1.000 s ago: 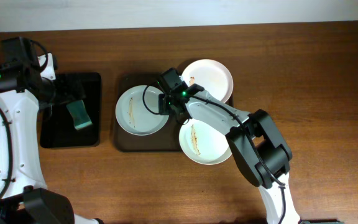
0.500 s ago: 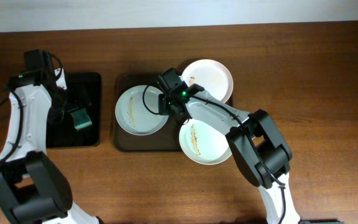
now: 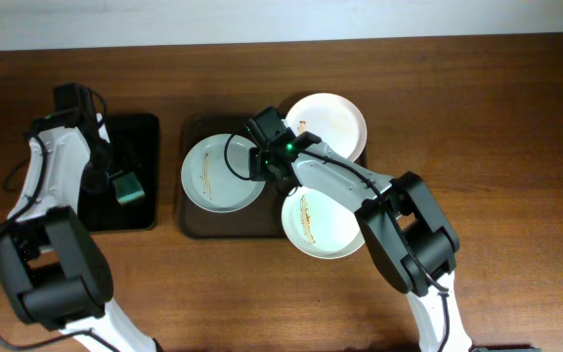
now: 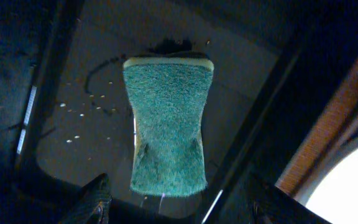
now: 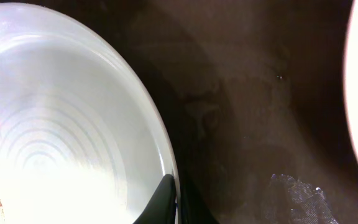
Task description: Clean dirty plates on tray and stack at the side
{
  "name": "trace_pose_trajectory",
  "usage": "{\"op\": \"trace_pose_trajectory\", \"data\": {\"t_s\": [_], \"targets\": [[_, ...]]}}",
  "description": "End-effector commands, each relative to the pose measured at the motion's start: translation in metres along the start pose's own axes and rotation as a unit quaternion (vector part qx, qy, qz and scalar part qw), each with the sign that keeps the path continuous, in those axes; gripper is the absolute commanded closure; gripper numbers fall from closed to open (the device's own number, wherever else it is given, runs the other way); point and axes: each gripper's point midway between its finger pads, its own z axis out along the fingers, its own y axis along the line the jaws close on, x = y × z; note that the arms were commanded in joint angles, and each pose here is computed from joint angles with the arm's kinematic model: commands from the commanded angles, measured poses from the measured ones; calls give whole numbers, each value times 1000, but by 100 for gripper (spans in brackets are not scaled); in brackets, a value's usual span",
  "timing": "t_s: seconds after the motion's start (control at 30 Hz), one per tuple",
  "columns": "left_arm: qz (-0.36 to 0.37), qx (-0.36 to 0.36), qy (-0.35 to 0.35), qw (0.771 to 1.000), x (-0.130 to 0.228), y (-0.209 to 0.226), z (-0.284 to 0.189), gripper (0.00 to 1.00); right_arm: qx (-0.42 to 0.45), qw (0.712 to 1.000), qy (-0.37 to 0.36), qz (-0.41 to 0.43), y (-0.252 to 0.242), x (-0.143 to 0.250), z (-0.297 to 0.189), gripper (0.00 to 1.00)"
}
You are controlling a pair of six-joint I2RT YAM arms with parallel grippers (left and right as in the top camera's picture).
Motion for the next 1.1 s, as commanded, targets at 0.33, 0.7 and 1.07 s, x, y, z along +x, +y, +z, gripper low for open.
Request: {"op": "trace_pose_trajectory", "data": {"t_s": [0.33, 0.7, 1.07], "targets": [[-5, -16, 41, 999, 13, 3, 49, 58, 17, 1000, 21, -3, -8, 13, 12, 96], [-5, -14, 34, 999, 10, 2, 53, 99, 17, 1000, 21, -3, -8, 13, 12, 96], [83, 27, 29, 996, -15, -28, -39, 99, 13, 1000, 17, -3, -6, 11, 12, 96]]}}
